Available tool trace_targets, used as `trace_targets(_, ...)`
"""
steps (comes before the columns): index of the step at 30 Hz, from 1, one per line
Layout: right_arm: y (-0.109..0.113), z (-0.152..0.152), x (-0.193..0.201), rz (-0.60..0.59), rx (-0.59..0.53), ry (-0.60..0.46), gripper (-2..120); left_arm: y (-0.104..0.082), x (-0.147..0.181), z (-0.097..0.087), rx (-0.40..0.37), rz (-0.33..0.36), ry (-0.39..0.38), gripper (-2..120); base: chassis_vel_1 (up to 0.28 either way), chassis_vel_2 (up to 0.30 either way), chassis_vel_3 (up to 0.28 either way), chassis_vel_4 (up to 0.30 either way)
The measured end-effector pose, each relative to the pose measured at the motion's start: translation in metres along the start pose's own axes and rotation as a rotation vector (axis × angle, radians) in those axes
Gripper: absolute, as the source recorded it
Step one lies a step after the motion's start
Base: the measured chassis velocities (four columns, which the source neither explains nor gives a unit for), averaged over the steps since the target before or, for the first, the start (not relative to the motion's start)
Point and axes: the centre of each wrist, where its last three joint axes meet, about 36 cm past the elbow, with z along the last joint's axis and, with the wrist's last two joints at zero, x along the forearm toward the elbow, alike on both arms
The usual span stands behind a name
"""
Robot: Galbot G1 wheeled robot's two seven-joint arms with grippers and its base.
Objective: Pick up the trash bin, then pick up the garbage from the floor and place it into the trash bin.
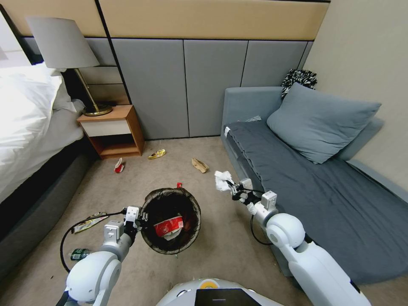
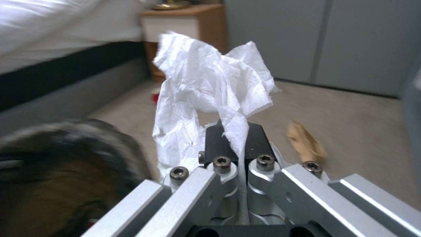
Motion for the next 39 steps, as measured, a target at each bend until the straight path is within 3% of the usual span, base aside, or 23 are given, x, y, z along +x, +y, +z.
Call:
trace_targets(9, 0.029, -0.015, -0.007, -0.212, 0.001, -0.002, 0, -0.002, 0.001, 0.000, 0.002, 0.009, 0.005, 1, 0.000, 0.000, 0.000, 0.000)
trace_targets(19, 0.057, -0.010, -0.015, -0.342, -0.002, 0.061, 0, -0.003, 0.001, -0.001, 0.004, 0.010, 0.009, 1, 0.000, 0.000, 0.000, 0.000)
trace_targets(36, 0.074, 0.011, -0.021, -0.372, 0.001, 0.175, 0, -0.003, -0.002, -0.001, 0.015, 0.010, 0.014, 1, 0.000, 0.000, 0.000, 0.000)
trace_targets(39, 0.074, 0.011, -0.021, -0.370, 0.006, 0.183, 6, -0.003, -0.002, -0.001, 0.016, 0.010, 0.014, 1, 0.000, 0.000, 0.000, 0.000)
